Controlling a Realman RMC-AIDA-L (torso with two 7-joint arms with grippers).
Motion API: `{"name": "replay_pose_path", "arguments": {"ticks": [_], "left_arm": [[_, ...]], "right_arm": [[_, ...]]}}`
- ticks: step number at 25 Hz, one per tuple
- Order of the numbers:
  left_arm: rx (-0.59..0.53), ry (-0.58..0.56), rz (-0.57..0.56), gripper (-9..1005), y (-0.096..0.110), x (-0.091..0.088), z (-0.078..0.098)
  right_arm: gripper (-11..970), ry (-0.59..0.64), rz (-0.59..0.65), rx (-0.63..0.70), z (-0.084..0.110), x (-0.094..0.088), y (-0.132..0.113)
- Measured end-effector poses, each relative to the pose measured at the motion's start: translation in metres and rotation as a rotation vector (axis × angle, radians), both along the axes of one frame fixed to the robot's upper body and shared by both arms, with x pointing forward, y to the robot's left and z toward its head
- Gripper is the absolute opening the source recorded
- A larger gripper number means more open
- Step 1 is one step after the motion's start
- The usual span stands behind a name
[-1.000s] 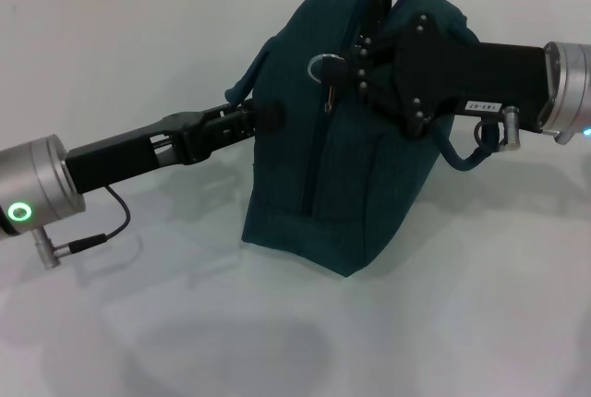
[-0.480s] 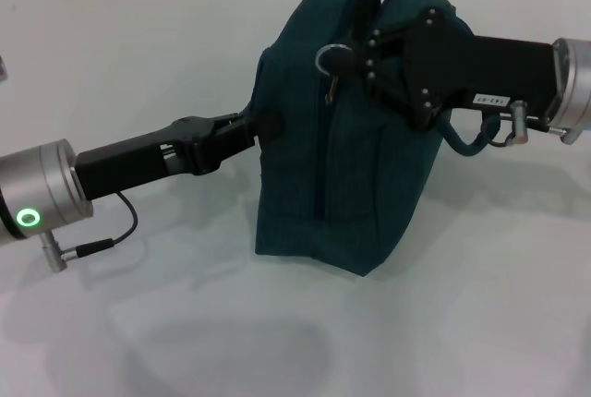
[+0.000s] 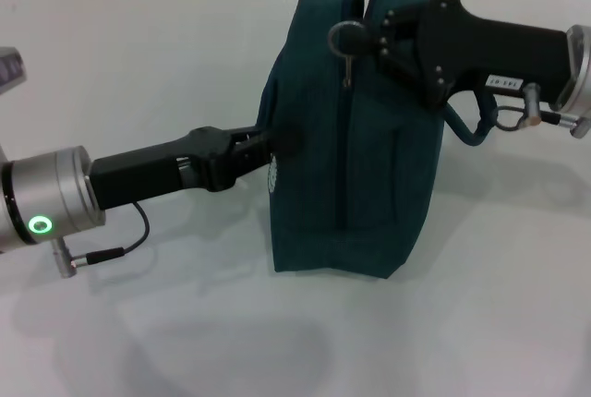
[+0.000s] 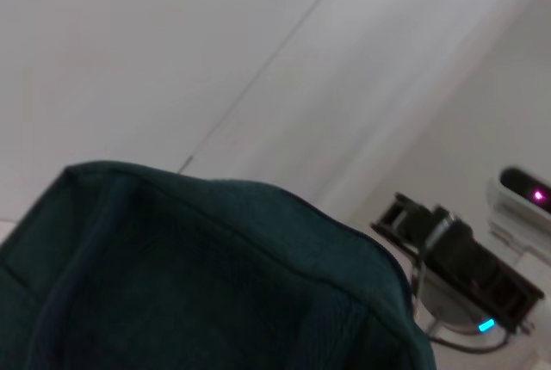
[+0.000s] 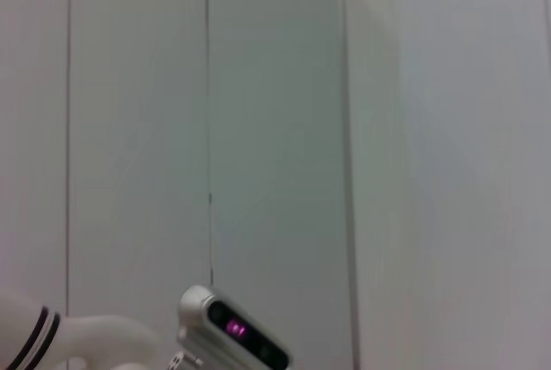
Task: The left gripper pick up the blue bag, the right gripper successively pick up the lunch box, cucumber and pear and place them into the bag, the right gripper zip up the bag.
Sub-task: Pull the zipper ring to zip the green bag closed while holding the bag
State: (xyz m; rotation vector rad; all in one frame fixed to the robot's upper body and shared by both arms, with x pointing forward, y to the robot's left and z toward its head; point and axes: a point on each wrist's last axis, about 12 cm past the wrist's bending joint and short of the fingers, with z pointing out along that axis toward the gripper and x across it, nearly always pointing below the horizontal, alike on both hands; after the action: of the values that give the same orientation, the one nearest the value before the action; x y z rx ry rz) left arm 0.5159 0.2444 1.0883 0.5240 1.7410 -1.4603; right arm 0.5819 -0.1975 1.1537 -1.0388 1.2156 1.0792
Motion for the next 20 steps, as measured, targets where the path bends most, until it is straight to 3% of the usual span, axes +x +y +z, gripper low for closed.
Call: {"name": "replay_pose_path", "arguments": {"ticks": [5,7,10,20], "left_arm": [[0.013,-0.009,-0.019,55,-0.002,-0.001,-0.001],[0.014,-0.008,-0.02,55,-0.002,-0.002,-0.002],[0.011,-0.013,-0.033,54,-0.003,-0.004,-0.002],[-0.007,-0.012,-0.062,50,0.0,-0.015,-0.004]], "right_arm": [[17,0.051,-0.022,0.019,0.003,0.003,-0.004],[17,0.15,-0.049,0.047,0.004,0.007,-0.007],[17,0.19,-0.062,0.056,0.005,0.009,-0.009],[18,0.347,-0.24,0.045,-0.006,0.028,-0.019]]}}
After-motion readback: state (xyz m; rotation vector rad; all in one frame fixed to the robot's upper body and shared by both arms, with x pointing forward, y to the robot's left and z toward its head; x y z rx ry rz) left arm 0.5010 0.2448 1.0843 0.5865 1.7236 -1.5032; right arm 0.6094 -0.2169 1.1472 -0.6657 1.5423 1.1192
